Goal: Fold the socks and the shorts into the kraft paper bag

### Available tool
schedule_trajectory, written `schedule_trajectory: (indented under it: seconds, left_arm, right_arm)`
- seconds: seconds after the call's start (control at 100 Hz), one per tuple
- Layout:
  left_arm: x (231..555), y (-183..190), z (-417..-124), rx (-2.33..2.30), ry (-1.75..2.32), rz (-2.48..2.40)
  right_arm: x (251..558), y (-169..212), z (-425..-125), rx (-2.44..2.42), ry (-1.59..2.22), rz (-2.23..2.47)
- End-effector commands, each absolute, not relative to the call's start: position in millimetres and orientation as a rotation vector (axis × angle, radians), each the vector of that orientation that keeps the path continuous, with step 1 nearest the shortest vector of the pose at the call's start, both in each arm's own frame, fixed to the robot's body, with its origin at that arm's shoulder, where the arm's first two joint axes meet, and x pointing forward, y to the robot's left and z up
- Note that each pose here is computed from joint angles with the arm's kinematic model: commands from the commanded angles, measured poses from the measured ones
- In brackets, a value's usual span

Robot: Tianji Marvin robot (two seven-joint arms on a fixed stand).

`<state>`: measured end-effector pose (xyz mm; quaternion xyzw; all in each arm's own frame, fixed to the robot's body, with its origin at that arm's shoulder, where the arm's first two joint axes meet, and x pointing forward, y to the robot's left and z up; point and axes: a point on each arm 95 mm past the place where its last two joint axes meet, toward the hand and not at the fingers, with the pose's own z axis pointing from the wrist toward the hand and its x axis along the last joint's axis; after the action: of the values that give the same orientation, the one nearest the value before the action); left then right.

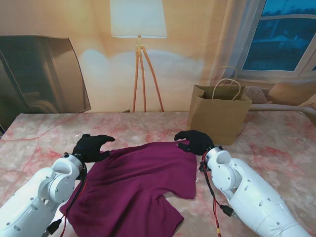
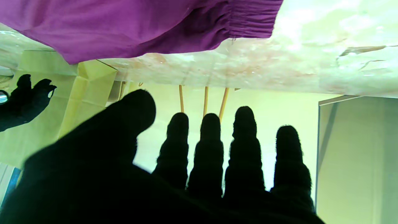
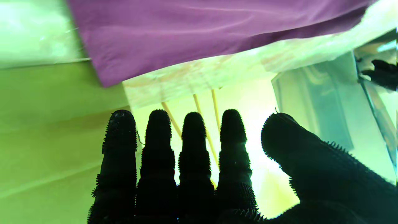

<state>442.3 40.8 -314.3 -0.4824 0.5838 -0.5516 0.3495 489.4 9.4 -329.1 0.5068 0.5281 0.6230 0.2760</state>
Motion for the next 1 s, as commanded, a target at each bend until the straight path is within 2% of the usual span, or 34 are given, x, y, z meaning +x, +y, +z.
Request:
schedule_trajectory:
  seconds: [0.0, 0.24, 0.4, 0.99]
  left_arm:
    - [453, 32, -309, -1.26, 1.51, -1.444]
    - [491, 16, -320, -1.282, 1.632, -1.341]
    - [502, 15, -329, -1.337, 1.725, -1.256]
    - [500, 22, -354, -1.231, 1.898, -1.146]
  right_arm:
    - [496, -1, -329, 1.361, 1.419, 1.635]
    - [506, -3, -337, 1.374, 1.423, 1.588]
    - [508, -2, -339, 1.386, 1.418, 1.597]
    - [526, 12, -354, 1.234, 1.533, 1.547]
